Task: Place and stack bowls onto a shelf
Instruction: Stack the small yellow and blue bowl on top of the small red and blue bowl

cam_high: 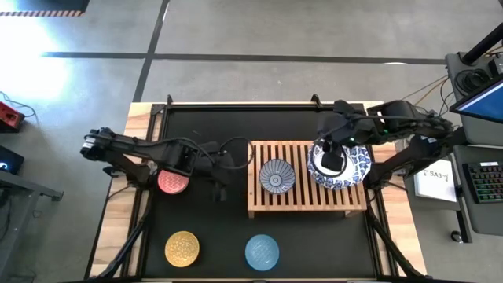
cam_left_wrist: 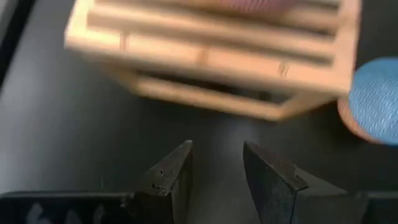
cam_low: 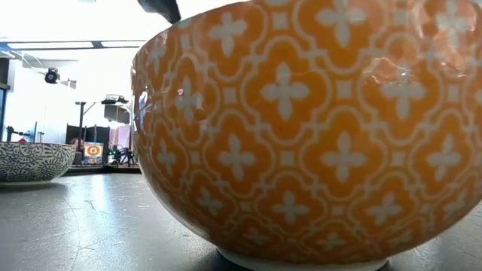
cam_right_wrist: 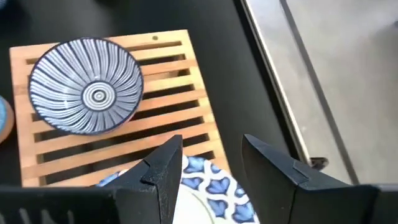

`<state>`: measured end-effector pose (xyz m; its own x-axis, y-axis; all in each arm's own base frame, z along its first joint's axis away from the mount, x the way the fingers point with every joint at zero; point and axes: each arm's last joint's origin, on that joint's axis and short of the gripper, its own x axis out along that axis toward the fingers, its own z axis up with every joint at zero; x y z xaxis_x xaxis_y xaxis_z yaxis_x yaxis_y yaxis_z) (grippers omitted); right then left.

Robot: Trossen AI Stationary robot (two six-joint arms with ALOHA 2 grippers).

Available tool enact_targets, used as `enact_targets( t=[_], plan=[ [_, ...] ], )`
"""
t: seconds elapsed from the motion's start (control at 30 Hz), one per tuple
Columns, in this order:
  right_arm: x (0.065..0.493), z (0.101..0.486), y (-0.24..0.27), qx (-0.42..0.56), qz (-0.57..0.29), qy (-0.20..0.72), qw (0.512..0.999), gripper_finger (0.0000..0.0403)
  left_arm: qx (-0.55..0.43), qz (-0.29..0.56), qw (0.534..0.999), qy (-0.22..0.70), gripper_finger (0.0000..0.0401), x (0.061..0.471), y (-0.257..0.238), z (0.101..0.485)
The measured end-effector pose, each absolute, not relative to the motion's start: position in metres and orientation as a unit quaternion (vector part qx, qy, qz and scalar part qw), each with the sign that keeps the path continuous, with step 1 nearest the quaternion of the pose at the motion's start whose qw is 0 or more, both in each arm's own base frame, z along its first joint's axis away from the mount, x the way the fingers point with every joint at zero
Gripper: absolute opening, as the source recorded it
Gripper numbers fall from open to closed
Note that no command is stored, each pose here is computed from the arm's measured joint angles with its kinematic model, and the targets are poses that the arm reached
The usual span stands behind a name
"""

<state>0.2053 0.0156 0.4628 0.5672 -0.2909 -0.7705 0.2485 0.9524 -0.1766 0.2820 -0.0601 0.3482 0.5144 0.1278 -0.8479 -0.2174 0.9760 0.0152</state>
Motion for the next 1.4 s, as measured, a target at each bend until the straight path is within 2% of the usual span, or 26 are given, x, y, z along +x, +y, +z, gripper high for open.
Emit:
enact_targets(
  t=[0.23,0.4,0.57,0.73,0.9,1.1,1.4],
  plan=[
    [0.184,0.444,0.014,0.017,-0.155,0.376,0.913,0.0155,-0.112,0.117,0.839,0.519,0.0124,0.266,-0.078,0.322],
    [0.177,0.434,0.020,0.048,-0.114,0.329,0.936,0.0155,-0.116,0.026,0.858,0.499,0.0123,0.269,-0.108,0.305],
    [0.185,0.430,0.034,0.055,-0.030,0.287,0.956,0.0155,-0.044,-0.085,0.894,0.438,0.0123,0.277,-0.143,0.293],
    [0.195,0.423,0.047,0.060,-0.010,0.295,0.953,0.0155,-0.012,-0.123,0.903,0.411,0.0123,0.288,-0.161,0.278],
    [0.199,0.421,0.059,0.079,0.004,0.305,0.949,0.0155,0.009,-0.124,0.893,0.431,0.0123,0.302,-0.169,0.258],
    [0.197,0.421,0.069,0.103,0.012,0.308,0.946,0.0155,0.020,-0.167,0.868,0.467,0.0123,0.322,-0.187,0.234],
    [0.193,0.421,0.071,0.124,0.009,0.315,0.941,0.0155,0.052,-0.203,0.859,0.468,0.0123,0.335,-0.220,0.224]
  ],
)
